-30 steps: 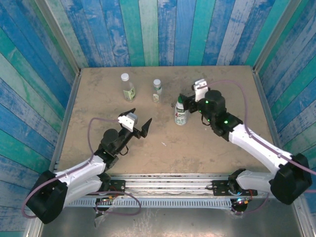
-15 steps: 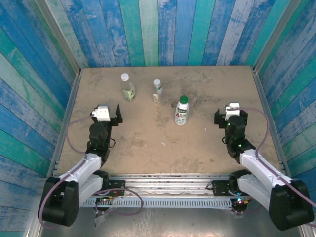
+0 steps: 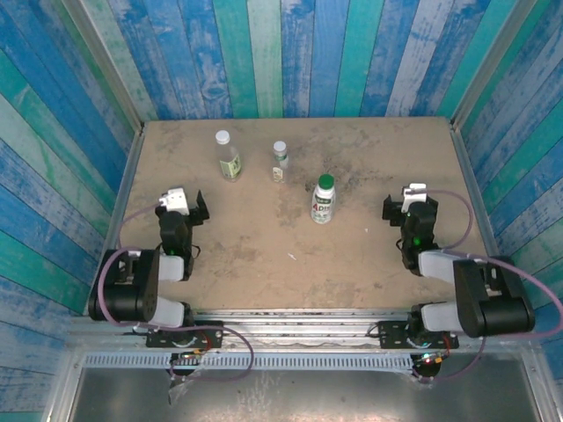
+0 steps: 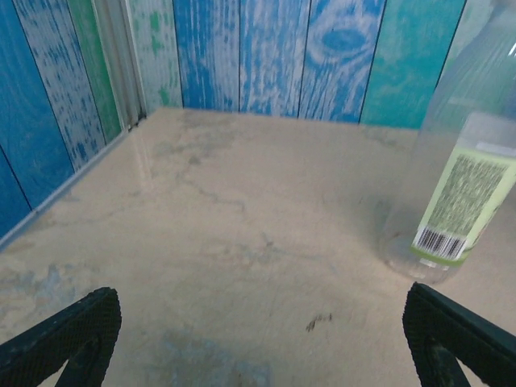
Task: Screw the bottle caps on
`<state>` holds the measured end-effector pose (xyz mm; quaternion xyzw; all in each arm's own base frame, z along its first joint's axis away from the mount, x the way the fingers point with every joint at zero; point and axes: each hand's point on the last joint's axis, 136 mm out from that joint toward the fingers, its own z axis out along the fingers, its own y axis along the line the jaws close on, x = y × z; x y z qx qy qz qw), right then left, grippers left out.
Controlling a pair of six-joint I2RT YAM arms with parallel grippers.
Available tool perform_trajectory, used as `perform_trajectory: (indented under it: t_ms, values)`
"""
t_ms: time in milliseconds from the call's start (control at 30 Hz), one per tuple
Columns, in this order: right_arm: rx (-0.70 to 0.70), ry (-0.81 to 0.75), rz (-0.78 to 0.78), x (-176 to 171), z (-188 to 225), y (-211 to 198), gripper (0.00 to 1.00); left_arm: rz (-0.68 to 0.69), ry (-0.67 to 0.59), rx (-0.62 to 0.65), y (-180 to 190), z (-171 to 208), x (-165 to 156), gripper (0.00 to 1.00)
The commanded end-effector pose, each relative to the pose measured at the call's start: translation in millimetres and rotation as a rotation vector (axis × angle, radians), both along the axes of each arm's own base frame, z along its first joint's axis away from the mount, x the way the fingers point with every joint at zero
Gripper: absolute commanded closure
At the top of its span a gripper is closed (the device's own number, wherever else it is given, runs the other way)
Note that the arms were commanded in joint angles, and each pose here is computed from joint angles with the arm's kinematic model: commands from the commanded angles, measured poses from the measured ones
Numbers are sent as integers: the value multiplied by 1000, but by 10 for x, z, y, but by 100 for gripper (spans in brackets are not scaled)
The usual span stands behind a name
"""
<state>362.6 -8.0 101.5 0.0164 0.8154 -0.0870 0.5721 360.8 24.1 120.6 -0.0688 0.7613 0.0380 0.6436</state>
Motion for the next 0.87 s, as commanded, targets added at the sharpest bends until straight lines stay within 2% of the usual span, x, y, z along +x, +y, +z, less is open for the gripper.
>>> perform_trajectory:
  t_ms: [0,67,167,833]
  values:
    - [46,-64,89,204,119,126,0,-45,-43,-1,-70,106,180,6]
    - [51,-47,126,267,26,182,0,-104,-1,16,-164,62,237,6]
    - [46,24,158,348,-37,234,0,-105,-4,14,-169,64,234,6]
    - [45,7,169,329,-15,251,0,-104,-6,17,-164,63,233,6]
